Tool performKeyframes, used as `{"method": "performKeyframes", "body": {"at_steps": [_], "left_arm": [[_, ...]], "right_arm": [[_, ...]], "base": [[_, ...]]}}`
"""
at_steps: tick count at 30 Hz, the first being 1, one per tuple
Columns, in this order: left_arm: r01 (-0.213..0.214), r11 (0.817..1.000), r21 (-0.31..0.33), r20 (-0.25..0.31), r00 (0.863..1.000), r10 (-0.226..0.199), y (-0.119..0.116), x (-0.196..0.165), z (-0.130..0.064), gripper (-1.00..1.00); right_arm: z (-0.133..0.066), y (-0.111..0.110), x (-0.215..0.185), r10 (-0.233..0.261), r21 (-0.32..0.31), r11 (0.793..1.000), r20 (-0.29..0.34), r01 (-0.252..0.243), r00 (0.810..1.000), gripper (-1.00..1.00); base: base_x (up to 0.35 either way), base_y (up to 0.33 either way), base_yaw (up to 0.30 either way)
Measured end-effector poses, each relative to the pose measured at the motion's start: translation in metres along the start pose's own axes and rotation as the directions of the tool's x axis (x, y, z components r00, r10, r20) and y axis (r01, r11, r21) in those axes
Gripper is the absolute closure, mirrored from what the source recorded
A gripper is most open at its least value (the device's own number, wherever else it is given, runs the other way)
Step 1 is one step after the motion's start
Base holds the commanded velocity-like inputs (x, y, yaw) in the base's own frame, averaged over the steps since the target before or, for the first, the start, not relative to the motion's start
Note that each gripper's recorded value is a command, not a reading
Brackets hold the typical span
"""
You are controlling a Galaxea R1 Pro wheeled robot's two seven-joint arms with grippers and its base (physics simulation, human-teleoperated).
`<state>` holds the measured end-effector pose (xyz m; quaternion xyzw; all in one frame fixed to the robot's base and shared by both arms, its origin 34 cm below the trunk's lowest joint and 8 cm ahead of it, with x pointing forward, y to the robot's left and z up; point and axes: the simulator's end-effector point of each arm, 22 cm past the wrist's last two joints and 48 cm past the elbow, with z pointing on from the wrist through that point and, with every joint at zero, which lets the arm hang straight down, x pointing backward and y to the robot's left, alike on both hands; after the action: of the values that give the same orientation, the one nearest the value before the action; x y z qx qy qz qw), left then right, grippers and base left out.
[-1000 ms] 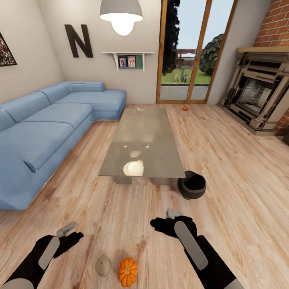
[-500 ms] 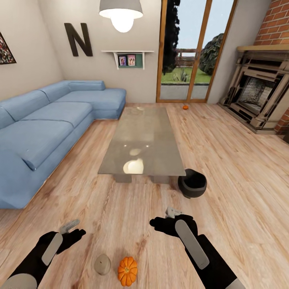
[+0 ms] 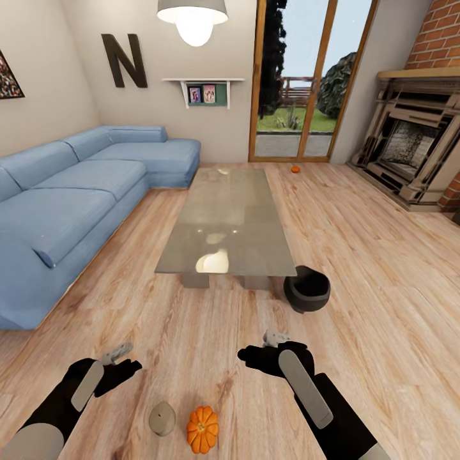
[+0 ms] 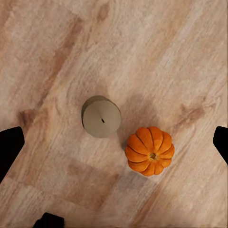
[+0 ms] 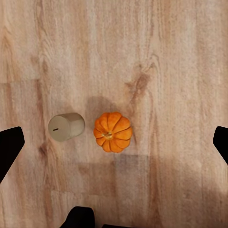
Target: Place each of the two pumpkins and all three candles from the living room inside a cabinet in the living room (use any cabinet), then make sure every cabinet is closed, and position the cauldron so it is next to a table in the living room.
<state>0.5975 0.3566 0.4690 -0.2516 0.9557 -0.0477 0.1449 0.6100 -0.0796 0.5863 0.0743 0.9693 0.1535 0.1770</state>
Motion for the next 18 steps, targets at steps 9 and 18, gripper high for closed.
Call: {"method": "performKeyframes", "body": {"at_steps": [9,18], "left_arm": [[-0.003,1.000,-0.021,-0.024,1.000,0.003,0.015,0.012,0.018,-1.00],[-0.005,1.000,-0.025,-0.024,1.000,0.005,0.021,0.019,0.034,-1.00]], "right_arm": [[0.014,-0.005,0.007,-0.002,-0.003,1.000,0.002,0.002,1.000,-1.00],[-0.025,0.040,-0.028,-0.052,-0.136,0.988,0.132,0.070,0.990,-1.00]], "base": [[0.000,0.000,0.000],[0.000,0.000,0.000]]}}
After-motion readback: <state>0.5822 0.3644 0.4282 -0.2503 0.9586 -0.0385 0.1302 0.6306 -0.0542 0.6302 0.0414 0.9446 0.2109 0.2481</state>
